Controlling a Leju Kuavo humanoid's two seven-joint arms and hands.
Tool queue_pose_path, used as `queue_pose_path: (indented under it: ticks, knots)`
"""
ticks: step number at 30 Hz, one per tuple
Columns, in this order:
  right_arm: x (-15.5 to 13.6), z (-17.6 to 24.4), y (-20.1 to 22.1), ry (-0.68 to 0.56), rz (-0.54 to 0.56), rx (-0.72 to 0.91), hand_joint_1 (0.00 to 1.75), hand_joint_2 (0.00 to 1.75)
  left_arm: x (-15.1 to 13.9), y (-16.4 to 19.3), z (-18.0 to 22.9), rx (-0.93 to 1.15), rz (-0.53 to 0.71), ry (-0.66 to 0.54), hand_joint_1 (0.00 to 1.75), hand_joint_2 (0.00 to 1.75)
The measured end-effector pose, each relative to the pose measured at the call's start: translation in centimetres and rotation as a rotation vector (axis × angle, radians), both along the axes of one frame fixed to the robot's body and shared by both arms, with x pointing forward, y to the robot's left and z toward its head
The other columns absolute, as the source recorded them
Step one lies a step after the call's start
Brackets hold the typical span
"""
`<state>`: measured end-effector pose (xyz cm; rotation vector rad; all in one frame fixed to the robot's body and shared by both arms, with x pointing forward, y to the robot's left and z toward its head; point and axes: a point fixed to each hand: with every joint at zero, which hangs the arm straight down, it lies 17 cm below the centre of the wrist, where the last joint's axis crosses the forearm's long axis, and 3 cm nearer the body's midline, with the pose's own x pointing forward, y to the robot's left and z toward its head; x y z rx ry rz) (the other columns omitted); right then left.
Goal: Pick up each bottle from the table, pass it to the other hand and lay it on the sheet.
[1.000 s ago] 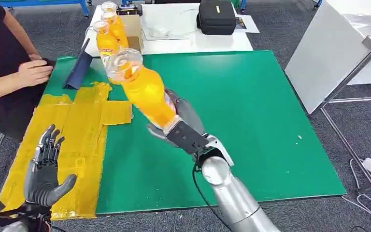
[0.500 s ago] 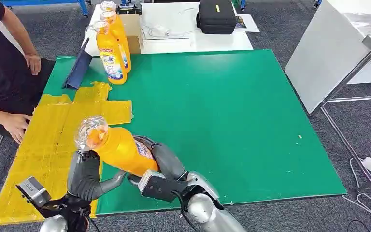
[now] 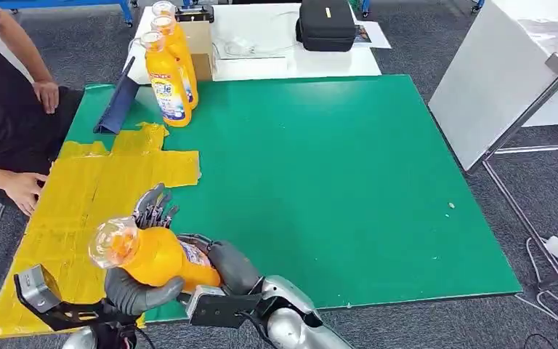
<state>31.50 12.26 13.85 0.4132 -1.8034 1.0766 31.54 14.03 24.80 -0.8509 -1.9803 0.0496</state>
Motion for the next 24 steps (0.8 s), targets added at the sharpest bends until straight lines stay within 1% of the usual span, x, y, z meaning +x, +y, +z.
queue_pose_path:
  ticks: [1, 2, 3, 9, 13, 21, 22, 23, 24]
  knots:
    - [0.0, -0.1, 0.0, 0.001, 0.001, -0.003, 1.75, 1.75, -0.1, -0.2, -0.1, 0.011, -0.005, 0.000, 0.00, 1.75]
    - [-0.1, -0.3, 0.0, 0.003, 0.002, -0.006, 1.75, 1.75, -0.1, -0.3, -0.3, 0.029, -0.003, -0.001, 0.03, 1.75]
    - [-0.1, -0.4, 0.0, 0.004, 0.003, -0.008, 1.75, 1.75, -0.2, -0.5, -0.5, 0.045, 0.000, -0.004, 1.75, 1.75]
    - [-0.1, -0.7, -0.1, 0.010, 0.003, -0.012, 1.75, 1.75, -0.5, -1.3, -0.9, 0.131, 0.020, -0.039, 1.75, 1.75]
    - [0.1, -0.6, -0.2, 0.005, 0.004, -0.013, 1.75, 1.75, -1.0, -2.1, -0.7, 0.205, 0.048, -0.096, 1.75, 1.75]
    - [0.1, -0.4, -0.3, -0.003, 0.005, -0.009, 1.75, 1.75, -1.3, -2.3, -0.4, 0.227, 0.059, -0.120, 1.75, 1.75]
    - [0.2, -0.3, -0.4, -0.009, -0.001, -0.009, 0.07, 1.75, -1.3, -2.3, -0.4, 0.230, 0.063, -0.123, 1.75, 1.75]
    - [0.3, -0.2, -0.5, -0.016, -0.008, -0.006, 0.00, 1.75, -1.3, -2.3, -0.4, 0.236, 0.071, -0.129, 1.75, 1.75]
    - [0.5, 0.0, -0.6, -0.022, -0.015, -0.002, 0.00, 1.75, -1.3, -2.4, -0.3, 0.246, 0.080, -0.136, 1.75, 1.75]
